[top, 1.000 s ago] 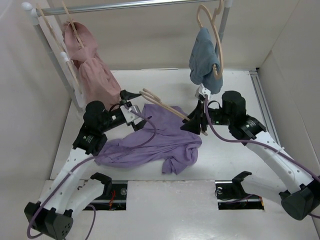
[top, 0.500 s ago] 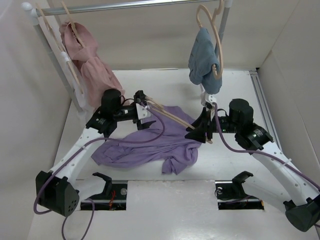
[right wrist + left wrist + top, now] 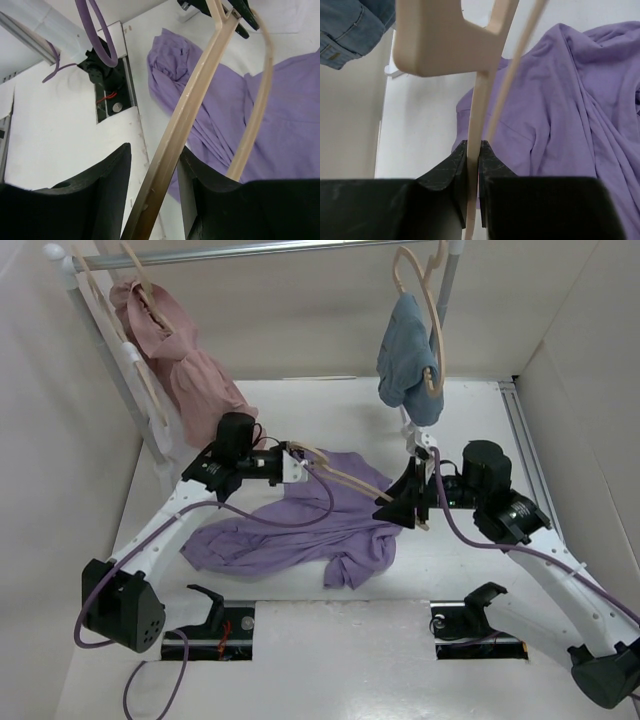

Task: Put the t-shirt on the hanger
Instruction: Place tshirt on hanger

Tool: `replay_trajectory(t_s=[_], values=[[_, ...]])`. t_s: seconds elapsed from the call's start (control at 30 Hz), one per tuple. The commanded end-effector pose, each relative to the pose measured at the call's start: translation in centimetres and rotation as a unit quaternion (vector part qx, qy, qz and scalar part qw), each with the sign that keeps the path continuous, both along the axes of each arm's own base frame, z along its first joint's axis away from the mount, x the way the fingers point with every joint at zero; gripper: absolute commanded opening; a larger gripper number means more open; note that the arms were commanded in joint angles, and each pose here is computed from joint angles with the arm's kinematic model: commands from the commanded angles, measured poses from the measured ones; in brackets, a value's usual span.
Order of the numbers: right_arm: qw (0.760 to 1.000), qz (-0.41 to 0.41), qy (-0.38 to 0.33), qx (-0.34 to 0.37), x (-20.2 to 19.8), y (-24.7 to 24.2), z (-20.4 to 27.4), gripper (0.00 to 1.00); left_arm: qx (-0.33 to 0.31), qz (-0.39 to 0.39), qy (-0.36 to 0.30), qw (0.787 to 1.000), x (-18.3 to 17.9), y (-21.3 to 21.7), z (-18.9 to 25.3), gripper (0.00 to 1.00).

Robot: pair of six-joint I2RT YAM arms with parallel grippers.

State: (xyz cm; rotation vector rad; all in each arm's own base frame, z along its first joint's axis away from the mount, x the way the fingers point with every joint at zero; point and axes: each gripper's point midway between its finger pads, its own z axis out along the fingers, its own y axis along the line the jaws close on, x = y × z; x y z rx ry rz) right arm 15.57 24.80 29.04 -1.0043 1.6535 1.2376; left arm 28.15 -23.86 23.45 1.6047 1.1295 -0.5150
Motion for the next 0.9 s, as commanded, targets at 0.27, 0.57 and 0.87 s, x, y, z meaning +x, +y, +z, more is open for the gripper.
replay_trajectory(t_s=[0.27, 0.57, 0.87], values=[[0.979, -0.150, -0.067, -0.120, 7.0, -1.2, -1.3, 0.76, 0.007, -0.050, -0.009, 0.999, -2.4, 0.0, 1.7, 0.00], [0.963, -0.114, -0.176, -0.170, 10.0, 5.6, -0.4, 1.00, 0.015, -0.068, -0.012, 0.998, -3.0, 0.1, 1.9, 0.00], [0.971, -0.062, -0.203, -0.108, 11.1, 9.9, 0.7, 0.81, 0.008, -0.067, -0.004, 0.998, -3.3, 0.1, 2.0, 0.00]])
